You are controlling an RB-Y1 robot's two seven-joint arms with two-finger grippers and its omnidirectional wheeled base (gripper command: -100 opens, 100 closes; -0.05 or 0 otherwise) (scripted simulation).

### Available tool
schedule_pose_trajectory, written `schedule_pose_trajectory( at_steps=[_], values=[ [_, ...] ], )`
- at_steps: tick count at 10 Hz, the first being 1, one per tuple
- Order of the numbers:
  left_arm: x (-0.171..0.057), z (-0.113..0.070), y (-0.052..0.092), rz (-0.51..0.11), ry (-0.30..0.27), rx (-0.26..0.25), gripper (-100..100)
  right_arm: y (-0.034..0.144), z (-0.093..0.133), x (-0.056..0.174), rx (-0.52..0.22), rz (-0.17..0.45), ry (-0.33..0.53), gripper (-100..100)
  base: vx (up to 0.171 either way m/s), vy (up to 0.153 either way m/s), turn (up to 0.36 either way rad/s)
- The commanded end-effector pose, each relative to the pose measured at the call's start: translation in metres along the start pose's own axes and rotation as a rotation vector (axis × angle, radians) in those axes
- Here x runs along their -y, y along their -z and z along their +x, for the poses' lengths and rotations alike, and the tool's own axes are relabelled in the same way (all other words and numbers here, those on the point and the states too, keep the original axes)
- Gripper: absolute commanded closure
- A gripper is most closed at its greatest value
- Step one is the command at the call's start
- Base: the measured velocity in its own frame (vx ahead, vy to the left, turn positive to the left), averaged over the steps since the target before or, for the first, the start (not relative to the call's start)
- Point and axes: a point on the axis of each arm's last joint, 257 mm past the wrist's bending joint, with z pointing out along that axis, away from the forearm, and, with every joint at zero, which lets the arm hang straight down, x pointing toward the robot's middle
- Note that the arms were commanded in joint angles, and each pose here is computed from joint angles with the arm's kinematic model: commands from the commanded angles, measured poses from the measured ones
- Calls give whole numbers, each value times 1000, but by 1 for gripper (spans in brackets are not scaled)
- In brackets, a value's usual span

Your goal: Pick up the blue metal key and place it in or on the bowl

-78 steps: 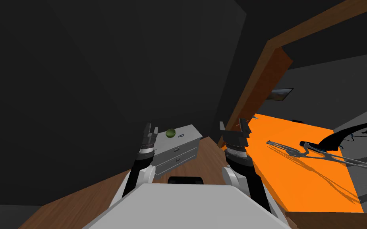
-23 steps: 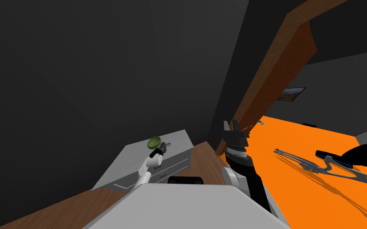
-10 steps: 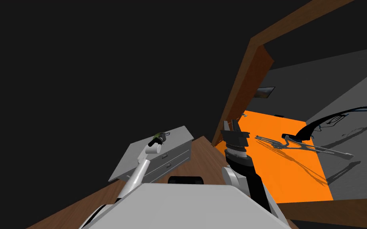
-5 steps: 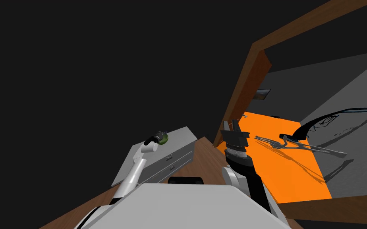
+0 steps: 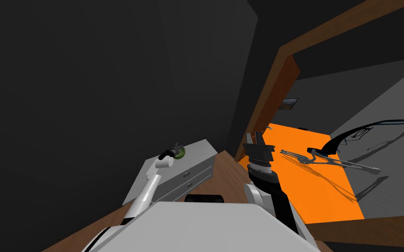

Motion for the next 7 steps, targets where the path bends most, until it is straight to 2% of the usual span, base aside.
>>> schedule_pose_trajectory(
  at_steps=[1,2,7],
  values=[
    [0,0,0,0,0,0,0,0,0,0,0,0,0,0,0,0,0],
    [11,0,4,0,0,-2,-100,0,0,0,0,0,0,0,4,-9,19],
    [37,2,17,1,-2,-9,-100,0,0,0,0,0,0,0,10,-19,15]
  ],
)
